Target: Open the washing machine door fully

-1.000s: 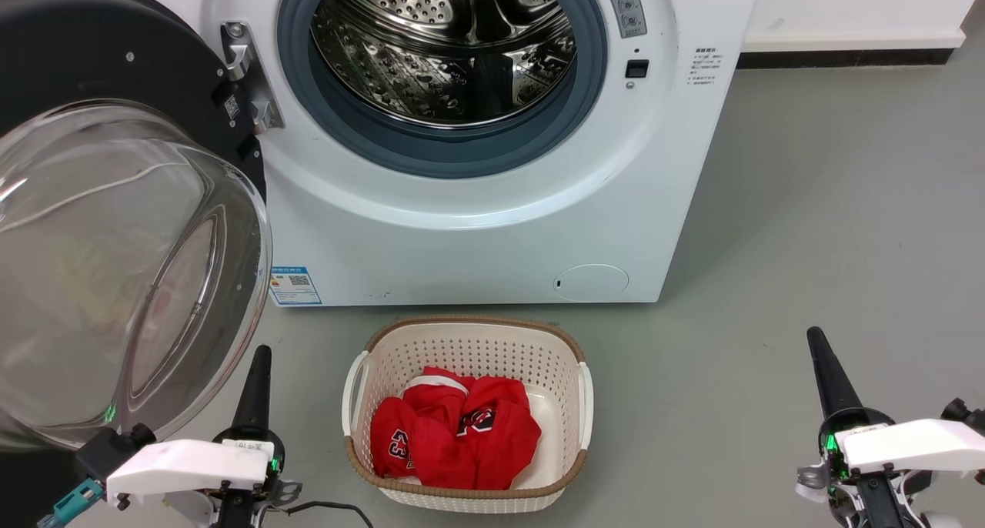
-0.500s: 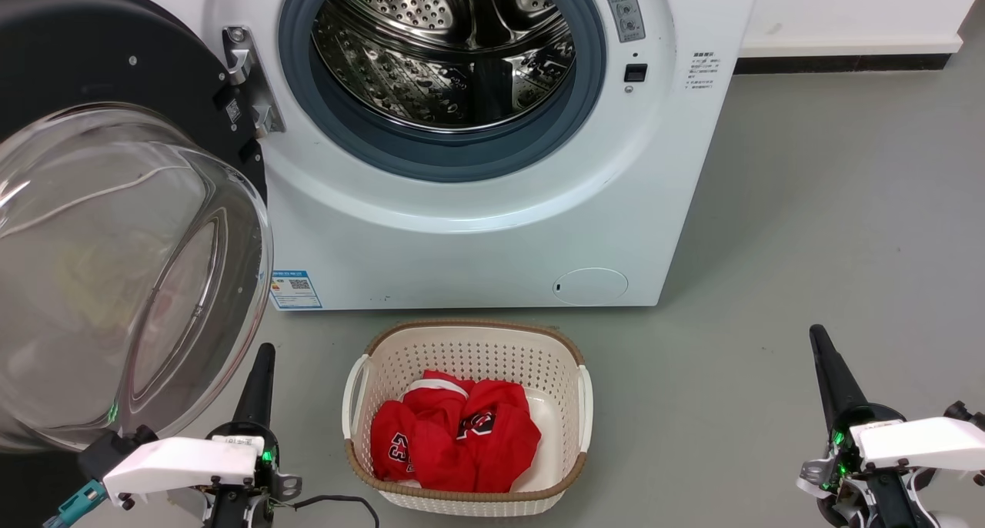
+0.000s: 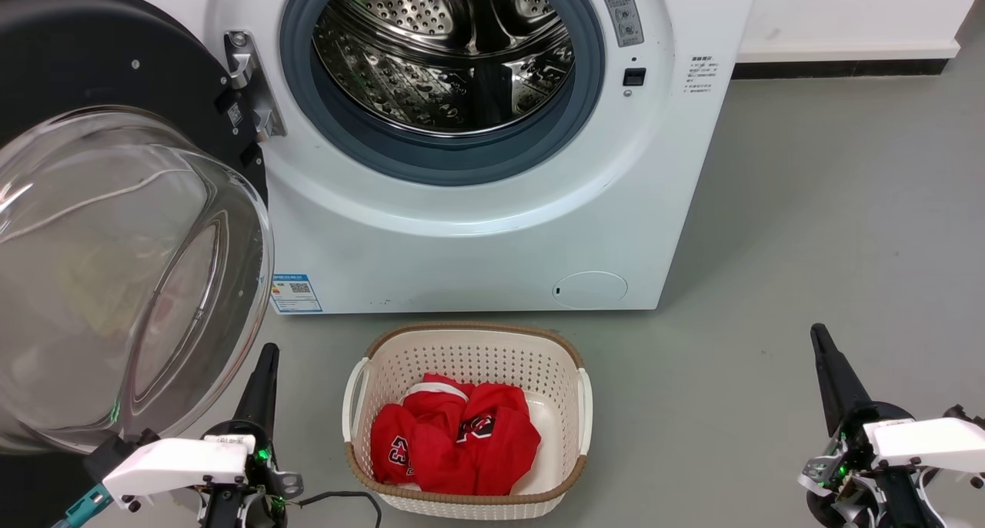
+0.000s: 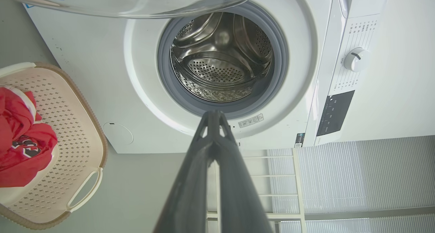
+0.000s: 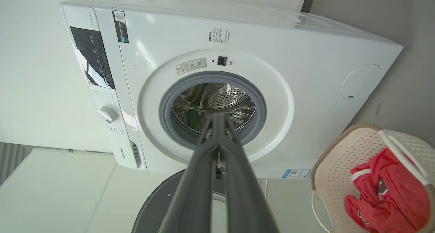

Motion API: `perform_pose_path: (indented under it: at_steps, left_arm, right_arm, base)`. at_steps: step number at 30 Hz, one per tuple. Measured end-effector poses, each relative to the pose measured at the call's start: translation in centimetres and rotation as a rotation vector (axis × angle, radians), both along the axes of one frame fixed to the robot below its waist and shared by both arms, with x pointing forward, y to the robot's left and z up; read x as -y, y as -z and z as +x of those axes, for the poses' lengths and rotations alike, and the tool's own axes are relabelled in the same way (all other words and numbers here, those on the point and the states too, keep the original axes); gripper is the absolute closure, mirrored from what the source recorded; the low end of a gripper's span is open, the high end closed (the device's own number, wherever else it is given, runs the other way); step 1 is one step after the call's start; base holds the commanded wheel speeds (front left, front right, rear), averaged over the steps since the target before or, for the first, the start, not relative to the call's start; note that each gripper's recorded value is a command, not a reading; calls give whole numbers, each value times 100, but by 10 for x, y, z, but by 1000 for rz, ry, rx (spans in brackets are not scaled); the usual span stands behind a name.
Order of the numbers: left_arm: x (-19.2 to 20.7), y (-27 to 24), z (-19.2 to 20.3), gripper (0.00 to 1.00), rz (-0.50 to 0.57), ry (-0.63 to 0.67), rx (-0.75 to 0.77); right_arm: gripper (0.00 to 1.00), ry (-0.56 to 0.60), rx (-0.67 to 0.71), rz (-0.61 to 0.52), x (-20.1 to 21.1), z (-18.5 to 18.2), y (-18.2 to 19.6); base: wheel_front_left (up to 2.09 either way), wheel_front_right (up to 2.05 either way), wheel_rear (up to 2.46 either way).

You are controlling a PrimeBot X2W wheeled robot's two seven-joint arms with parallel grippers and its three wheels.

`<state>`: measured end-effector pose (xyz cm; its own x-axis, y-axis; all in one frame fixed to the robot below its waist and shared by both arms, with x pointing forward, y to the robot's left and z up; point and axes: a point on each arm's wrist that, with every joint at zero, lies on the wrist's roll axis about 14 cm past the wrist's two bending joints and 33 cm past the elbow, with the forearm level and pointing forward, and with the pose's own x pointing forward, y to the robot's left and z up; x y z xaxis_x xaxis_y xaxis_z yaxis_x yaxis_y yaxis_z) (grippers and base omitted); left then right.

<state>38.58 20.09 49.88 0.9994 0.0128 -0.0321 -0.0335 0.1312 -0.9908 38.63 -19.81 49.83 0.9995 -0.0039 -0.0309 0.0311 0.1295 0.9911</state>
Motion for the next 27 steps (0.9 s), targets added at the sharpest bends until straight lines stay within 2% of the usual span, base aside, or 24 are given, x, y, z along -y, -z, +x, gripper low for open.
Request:
perform_pose_path:
  at_steps: [18, 27]
  left_arm:
    - [1, -5, 2, 100, -130, 11, 19]
    - [1, -5, 2, 100, -136, 11, 21]
  right_arm:
    - [100, -2, 20, 124, 2, 1, -6]
    - [100, 0, 21, 132, 3, 1, -6]
  base:
    - [0, 0, 0]
    - [0, 0, 0]
